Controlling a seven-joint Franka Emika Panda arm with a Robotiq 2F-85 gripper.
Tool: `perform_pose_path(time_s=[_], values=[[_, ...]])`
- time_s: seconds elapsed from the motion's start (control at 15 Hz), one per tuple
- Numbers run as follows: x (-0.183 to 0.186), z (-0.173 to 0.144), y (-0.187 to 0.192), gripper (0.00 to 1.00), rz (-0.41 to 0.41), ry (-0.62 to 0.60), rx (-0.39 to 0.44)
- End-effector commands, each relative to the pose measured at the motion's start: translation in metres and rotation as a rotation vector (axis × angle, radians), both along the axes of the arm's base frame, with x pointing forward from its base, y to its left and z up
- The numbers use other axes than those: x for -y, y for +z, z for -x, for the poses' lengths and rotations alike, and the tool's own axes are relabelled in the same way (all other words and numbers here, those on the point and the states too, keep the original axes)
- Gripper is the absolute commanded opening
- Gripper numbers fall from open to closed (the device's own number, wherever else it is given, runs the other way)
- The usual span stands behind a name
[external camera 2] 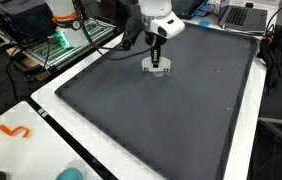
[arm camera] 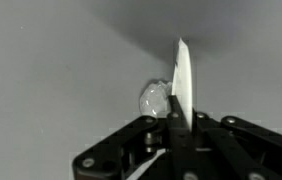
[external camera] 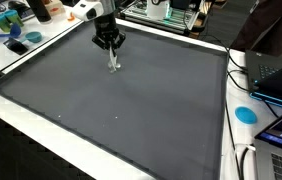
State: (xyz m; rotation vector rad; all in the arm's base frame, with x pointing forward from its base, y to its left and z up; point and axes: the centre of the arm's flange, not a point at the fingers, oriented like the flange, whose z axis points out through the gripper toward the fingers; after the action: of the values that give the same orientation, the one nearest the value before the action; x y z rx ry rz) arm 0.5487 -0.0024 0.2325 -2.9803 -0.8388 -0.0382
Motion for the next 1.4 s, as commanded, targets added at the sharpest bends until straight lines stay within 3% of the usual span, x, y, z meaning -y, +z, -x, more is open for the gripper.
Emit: perform_pose_path(time_s=[0.0, 0.67, 1.33], values=[[0.021, 0.042, -0.052, 0.01, 0.062, -0.004, -0.144], [0.036, 0.059, -0.040, 0.01, 0.144, -0.013, -0.193], [0.047, 0.066, -0.008, 0.01, 0.222, 0.048, -0.437]])
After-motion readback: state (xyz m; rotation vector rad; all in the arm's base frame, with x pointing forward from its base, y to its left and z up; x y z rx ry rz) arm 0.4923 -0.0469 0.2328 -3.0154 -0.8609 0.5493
